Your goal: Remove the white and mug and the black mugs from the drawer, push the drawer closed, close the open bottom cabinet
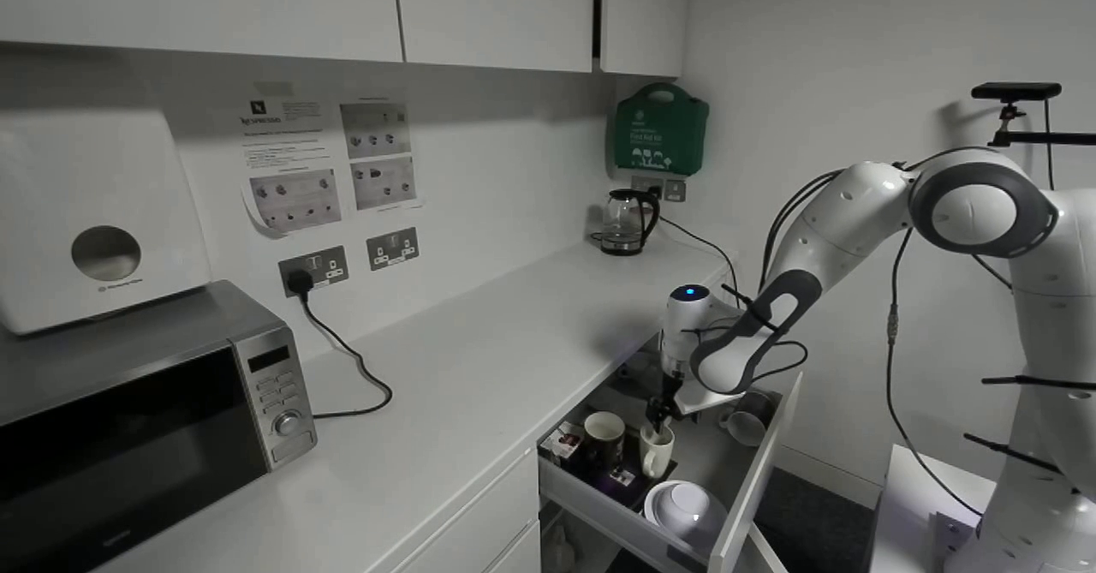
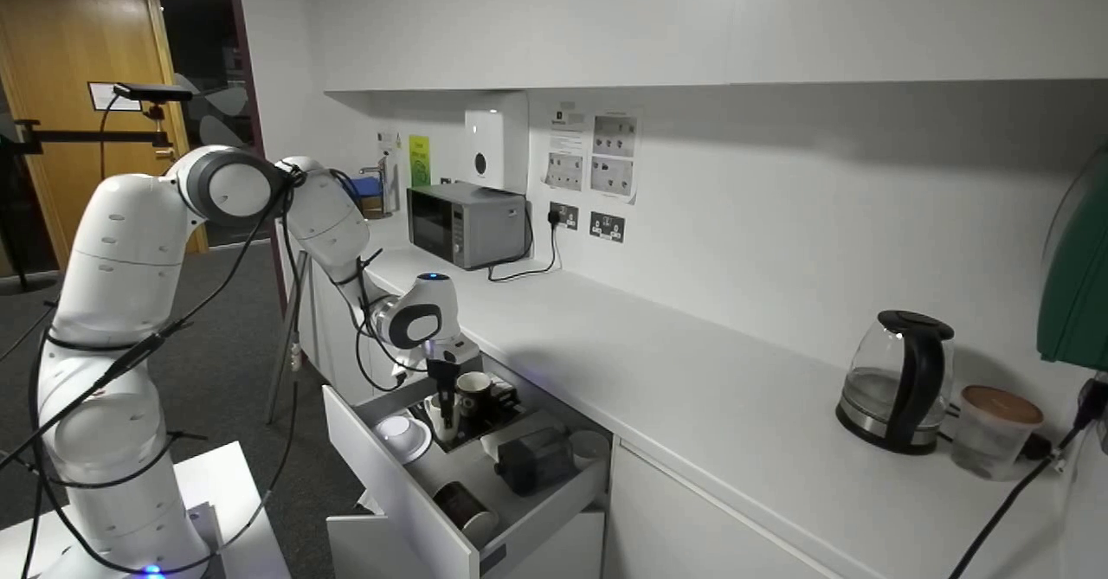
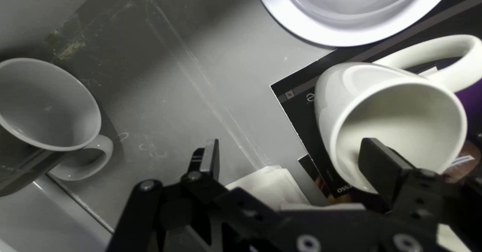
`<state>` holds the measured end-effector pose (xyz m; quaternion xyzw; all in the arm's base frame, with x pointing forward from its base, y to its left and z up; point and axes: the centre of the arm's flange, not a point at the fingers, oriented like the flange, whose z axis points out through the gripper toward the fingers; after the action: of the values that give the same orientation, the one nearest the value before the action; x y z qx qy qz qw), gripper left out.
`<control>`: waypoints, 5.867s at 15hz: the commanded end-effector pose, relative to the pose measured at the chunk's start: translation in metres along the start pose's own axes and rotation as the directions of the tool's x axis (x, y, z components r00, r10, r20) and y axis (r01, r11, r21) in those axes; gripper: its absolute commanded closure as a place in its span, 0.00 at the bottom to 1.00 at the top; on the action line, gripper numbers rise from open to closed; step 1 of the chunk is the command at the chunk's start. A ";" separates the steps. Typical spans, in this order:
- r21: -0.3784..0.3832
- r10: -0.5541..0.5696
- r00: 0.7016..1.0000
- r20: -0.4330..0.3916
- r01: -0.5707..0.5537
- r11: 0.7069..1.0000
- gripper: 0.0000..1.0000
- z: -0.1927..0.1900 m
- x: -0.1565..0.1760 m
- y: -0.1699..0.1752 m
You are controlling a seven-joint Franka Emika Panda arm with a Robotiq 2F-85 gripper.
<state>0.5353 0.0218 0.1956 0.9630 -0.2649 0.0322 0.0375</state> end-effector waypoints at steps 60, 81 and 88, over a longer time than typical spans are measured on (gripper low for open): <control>0.035 -0.237 0.953 -0.187 0.248 0.968 0.98 -0.193 -0.014 0.031; 0.068 -0.257 0.927 -0.275 0.285 0.956 0.98 -0.272 0.059 -0.050; 0.062 -0.269 0.932 -0.243 0.292 0.955 0.92 -0.257 0.057 -0.054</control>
<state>0.6014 0.0623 0.4533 0.9812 -0.1167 0.1515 0.0253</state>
